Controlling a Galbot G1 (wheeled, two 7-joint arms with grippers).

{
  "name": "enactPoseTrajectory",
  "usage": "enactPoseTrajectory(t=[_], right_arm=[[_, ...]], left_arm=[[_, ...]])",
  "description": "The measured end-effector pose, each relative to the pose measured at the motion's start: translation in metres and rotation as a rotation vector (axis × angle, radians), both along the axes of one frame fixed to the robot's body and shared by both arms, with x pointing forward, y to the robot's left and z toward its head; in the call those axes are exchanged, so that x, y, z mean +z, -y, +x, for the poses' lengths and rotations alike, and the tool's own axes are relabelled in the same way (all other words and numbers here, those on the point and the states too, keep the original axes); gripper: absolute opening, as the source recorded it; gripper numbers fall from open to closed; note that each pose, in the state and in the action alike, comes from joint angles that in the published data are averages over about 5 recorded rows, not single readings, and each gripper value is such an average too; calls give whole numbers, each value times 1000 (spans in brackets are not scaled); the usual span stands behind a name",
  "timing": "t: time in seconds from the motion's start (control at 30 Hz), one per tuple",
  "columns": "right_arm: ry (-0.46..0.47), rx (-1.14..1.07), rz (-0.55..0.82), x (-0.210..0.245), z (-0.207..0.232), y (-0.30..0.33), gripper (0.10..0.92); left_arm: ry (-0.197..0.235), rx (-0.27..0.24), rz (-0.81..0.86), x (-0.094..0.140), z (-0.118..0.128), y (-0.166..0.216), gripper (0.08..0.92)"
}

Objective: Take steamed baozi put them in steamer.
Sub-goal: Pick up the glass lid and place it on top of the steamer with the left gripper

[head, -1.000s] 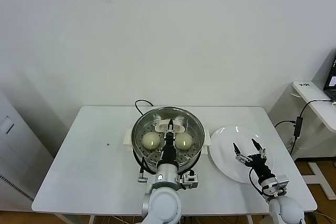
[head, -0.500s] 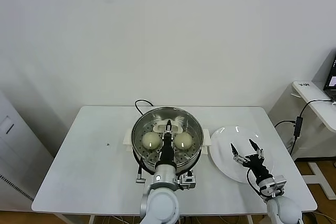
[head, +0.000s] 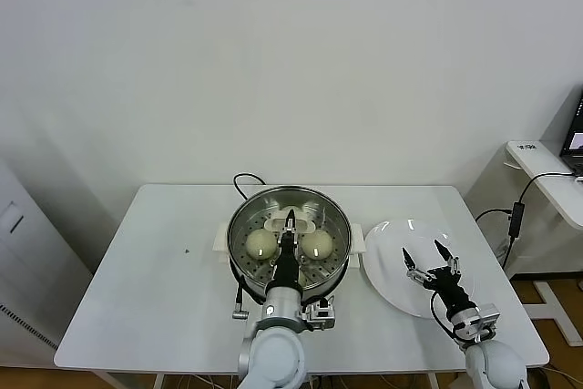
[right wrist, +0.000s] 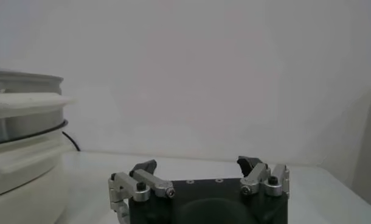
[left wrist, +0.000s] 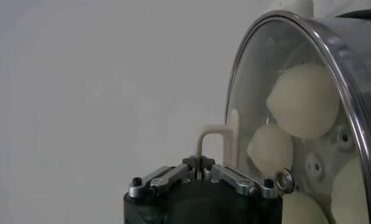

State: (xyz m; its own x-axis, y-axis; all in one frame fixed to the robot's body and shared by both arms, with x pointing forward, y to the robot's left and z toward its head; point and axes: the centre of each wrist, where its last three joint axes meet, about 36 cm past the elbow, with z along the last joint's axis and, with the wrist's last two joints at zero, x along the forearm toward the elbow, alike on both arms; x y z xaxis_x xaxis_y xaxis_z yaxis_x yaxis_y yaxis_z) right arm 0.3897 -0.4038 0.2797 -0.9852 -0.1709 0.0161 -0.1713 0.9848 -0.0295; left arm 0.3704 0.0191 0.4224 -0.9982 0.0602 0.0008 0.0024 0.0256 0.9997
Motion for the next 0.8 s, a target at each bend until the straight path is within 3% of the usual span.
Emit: enactPoseTrajectory(t=[0.3,0.43,0.6,0.7,0.8], right_arm=[[7,8,4,3,2,0,823],[11,18,10,6,5,-2,823],[9,20,21,11,7,-2,823],[5,13,27,13,8,-3,823],[0,4,31,16,9,-3,823]], left_arm=[[-65,-62,-133,18,-11,-17,443],[-119,-121,-258,39,-19,-30,556],[-194,-231,-475,68,-21,-57,703],[-220,-285,-618,83,-17,-76,780],[-229,-305,-767,94,-12,-99,816]])
